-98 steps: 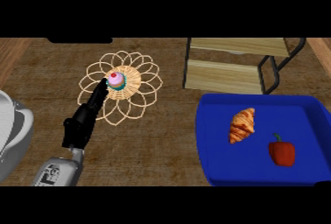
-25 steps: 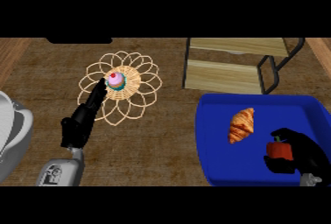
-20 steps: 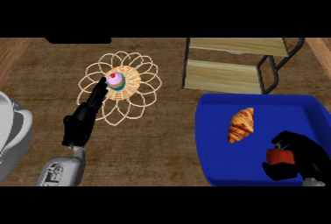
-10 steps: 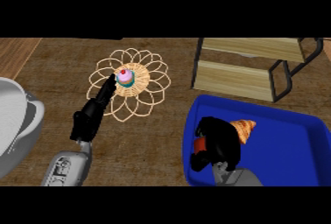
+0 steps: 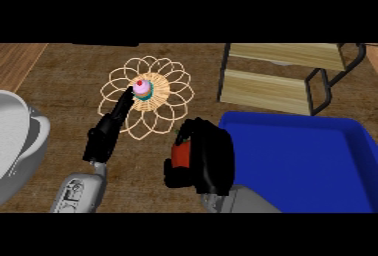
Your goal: Pick the bell pepper from the tray and place it in the tiered shelf
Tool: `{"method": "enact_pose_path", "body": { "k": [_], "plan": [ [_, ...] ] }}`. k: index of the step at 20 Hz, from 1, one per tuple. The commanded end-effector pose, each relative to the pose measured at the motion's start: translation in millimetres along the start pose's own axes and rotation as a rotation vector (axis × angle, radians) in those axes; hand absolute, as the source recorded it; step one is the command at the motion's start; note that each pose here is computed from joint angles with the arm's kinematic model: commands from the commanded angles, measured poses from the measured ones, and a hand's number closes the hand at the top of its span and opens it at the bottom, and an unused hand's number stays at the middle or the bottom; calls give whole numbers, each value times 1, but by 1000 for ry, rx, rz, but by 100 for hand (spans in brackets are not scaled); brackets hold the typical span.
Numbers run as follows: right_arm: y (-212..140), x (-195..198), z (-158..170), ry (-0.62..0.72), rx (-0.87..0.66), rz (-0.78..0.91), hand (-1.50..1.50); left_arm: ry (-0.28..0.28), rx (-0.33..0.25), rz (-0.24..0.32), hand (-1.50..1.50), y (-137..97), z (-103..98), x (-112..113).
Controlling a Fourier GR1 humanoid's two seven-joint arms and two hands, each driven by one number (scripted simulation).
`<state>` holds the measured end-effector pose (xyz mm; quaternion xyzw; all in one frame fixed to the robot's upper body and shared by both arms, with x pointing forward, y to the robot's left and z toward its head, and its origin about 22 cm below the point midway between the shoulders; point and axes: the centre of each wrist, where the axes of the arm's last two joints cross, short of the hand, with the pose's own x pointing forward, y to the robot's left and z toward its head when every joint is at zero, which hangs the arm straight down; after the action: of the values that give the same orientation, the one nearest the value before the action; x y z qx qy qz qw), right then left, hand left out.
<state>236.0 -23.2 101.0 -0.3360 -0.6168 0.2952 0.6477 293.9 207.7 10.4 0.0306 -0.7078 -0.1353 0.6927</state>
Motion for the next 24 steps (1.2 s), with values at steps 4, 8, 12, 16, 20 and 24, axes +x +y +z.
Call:
{"method": "enact_pose_path", "body": {
  "k": [4,8,12,16,20,24],
  "plan": [
    [-32,59,0,31,-184,-169,150,14,13,-12,0,7,-3,1],
    [-46,70,4,52,-312,-107,150,20,29,6,0,-3,10,-6],
    [-66,89,-8,45,-413,-72,150,34,28,-1,0,6,10,-7],
    [-88,103,-19,58,-524,-76,150,15,37,-7,0,11,0,2],
    [-107,113,-23,100,-605,11,150,4,51,-1,0,19,17,-11],
    [-125,122,-32,102,-644,-29,150,33,53,10,0,11,12,-11]
  ]
}}
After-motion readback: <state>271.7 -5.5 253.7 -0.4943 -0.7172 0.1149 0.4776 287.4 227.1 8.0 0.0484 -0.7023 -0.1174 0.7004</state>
